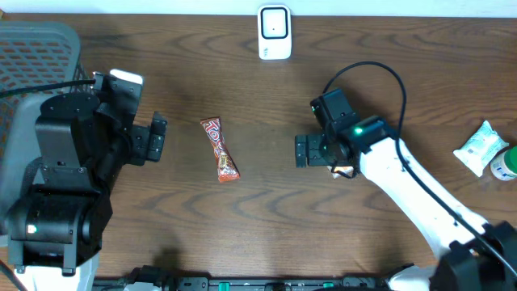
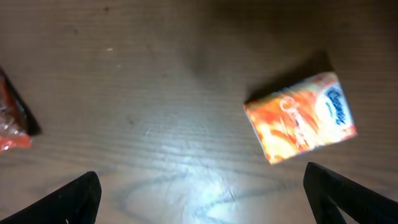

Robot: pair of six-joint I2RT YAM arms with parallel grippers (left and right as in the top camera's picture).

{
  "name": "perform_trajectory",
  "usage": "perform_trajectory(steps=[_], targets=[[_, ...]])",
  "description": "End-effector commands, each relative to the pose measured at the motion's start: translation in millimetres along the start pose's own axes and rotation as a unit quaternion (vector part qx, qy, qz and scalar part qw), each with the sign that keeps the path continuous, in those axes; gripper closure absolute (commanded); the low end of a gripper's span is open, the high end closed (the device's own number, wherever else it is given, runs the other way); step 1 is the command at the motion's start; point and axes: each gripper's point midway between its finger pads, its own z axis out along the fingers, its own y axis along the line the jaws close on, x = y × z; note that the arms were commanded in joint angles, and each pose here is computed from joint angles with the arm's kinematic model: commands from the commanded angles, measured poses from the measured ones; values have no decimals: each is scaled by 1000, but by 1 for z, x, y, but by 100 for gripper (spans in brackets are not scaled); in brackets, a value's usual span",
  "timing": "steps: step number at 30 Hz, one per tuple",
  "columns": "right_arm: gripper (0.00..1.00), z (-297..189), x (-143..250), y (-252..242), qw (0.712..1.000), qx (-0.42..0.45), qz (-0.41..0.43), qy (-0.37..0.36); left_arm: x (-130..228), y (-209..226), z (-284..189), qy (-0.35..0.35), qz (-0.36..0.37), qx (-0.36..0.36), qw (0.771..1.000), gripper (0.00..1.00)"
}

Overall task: Scan the item barcode
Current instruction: 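Reach the right gripper back toward the orange Kleenex pack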

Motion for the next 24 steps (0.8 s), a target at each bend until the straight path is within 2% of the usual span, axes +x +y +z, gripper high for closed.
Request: perform_trajectory(steps=[1,6,8,10,14,20,21,24], targets=[[1,22,10,0,999,9,14,33,2,0,0,2,-2,1,1000,2],[1,35,16,-16,990,36,124,61,2,0,0,2,-2,1,1000,2],[1,34,9,-22,991,33,117,54,2,0,0,2,-2,1,1000,2],[2,34,5,-27,996,31,73,52,2,0,0,2,-2,1,1000,2],[25,33,3,-50,997,49,27,58,2,0,0,2,-2,1,1000,2],[96,30,-9,-94,992,70,95,50,2,0,0,2,-2,1,1000,2],[99,30,-11,-97,991,62,106,51,2,0,0,2,-2,1,1000,2],[99,29,-13,-115,988,72,129,47,2,0,0,2,-2,1,1000,2]])
